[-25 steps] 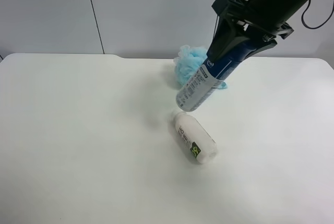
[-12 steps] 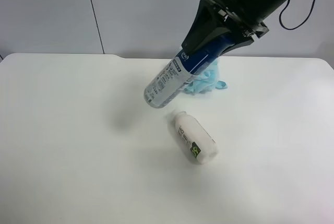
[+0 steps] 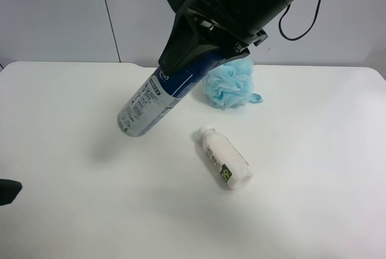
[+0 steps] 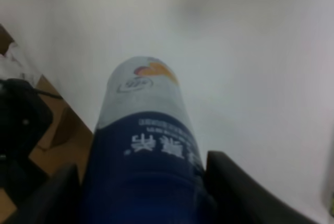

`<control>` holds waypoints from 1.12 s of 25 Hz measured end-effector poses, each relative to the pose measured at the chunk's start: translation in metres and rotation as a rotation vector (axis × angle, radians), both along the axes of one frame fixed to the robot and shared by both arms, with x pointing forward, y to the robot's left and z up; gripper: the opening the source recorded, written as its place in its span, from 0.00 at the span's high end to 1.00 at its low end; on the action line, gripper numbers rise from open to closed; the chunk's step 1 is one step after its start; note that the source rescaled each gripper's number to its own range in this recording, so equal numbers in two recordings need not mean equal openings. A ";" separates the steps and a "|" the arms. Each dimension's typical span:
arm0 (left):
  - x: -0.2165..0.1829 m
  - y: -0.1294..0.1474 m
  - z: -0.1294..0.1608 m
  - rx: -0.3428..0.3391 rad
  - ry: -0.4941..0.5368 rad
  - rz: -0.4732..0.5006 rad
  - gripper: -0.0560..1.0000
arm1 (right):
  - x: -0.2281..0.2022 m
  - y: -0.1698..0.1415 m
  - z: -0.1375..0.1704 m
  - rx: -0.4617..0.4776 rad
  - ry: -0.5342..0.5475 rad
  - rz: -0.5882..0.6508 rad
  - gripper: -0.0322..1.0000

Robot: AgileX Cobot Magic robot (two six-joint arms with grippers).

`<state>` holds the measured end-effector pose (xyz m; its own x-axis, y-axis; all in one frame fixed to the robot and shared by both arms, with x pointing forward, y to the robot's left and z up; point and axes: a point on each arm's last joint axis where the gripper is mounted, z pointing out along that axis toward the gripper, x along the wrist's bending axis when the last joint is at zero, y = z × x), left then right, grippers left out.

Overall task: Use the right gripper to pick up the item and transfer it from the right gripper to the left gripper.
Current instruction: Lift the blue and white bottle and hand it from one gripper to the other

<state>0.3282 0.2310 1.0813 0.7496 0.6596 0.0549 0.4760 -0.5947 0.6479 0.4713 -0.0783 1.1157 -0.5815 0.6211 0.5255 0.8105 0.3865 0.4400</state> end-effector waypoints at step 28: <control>0.063 -0.076 -0.015 -0.011 -0.102 -0.239 0.00 | -0.011 0.018 0.006 0.098 0.023 0.010 0.96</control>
<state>0.3909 0.1546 1.0661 0.8750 0.4658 0.1321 0.2548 -0.6751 0.6923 0.4603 -0.0602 1.1220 -0.5746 0.5600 0.5968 0.8171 0.3511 0.4572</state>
